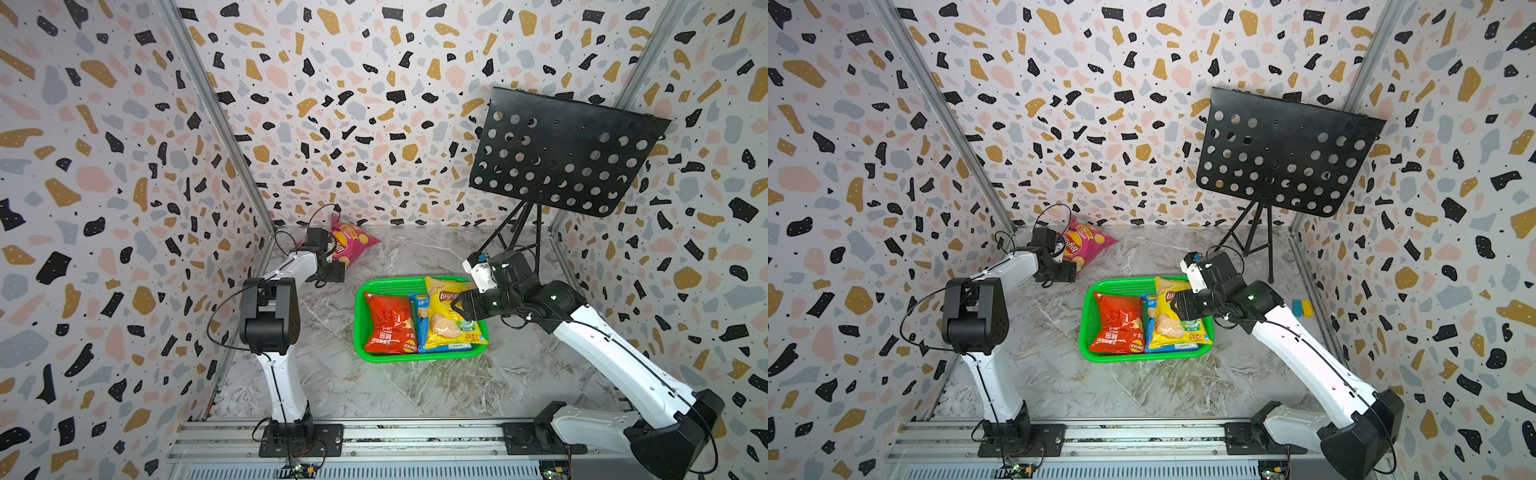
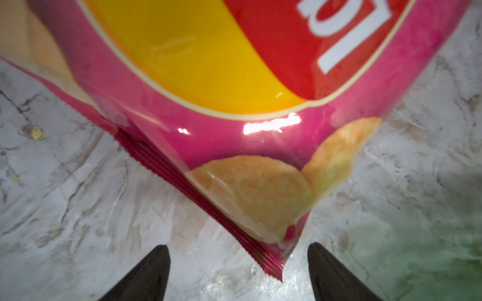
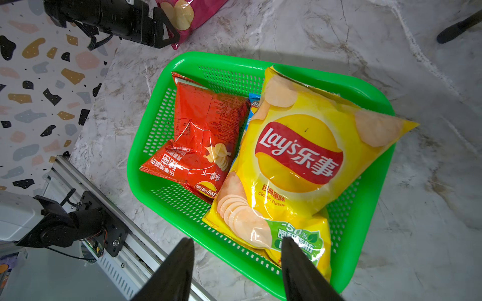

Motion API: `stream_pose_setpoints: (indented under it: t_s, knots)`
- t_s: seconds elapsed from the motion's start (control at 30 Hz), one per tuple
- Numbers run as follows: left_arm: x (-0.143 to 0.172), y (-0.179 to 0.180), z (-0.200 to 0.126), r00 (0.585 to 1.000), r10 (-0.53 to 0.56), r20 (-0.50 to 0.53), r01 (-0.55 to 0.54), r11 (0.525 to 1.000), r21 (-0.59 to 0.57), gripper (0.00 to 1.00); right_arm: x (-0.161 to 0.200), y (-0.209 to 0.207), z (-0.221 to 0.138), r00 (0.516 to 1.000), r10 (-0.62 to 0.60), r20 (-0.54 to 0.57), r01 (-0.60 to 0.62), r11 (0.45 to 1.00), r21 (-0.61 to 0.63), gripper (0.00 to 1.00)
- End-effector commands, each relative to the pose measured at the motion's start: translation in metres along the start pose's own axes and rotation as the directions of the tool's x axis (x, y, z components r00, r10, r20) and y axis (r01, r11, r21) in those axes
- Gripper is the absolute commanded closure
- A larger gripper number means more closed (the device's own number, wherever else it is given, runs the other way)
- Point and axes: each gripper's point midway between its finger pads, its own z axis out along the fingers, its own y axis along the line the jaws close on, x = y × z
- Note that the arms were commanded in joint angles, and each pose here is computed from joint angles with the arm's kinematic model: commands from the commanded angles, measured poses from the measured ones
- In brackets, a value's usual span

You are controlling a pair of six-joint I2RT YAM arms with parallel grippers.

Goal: Put the potato chips into the basket
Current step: Pick up the potato chip from the center of the board.

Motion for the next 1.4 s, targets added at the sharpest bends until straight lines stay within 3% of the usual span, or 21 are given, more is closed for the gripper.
stream_pose_setpoints:
  t_s: [0.0,0.13,0.53,0.83,1.03,1.17,1.37]
  knots:
    - [-0.016,-0.002,0.001,0.998,-0.048,0.035,0.047,0.999,0.012,0.16,-0.008,0.003,-0.013,0.999,-0.013,0.035,0.012,1.000,0.006,0.42]
    - [-0.013,-0.002,0.011,0.997,-0.078,0.009,0.078,0.997,0.011,0.24,-0.009,0.003,-0.013,0.999,-0.016,0.034,0.016,1.000,0.009,0.42]
    - [-0.022,0.010,-0.009,0.995,-0.052,0.085,0.057,0.997,-0.051,1.00,-0.013,0.004,-0.019,0.998,-0.036,0.054,0.036,0.999,0.012,0.42]
    - [-0.029,0.026,-0.043,0.990,0.092,0.109,-0.075,0.985,-0.154,1.00,-0.012,0.004,-0.027,0.996,-0.047,0.081,0.046,0.999,0.008,0.42]
    - [-0.056,0.052,-0.102,0.945,0.286,0.161,-0.215,0.910,-0.355,1.00,-0.015,0.013,-0.031,0.990,-0.071,0.118,0.076,0.996,-0.038,0.42]
    - [-0.078,0.057,-0.152,0.876,0.444,0.189,-0.327,0.834,-0.444,1.00,-0.019,0.023,-0.033,0.984,-0.110,0.142,0.123,0.989,-0.085,0.42]
    - [-0.084,0.030,-0.232,0.707,0.627,0.327,-0.466,0.761,-0.452,1.00,-0.027,0.052,-0.036,0.961,-0.149,0.232,0.205,0.949,-0.240,0.42]
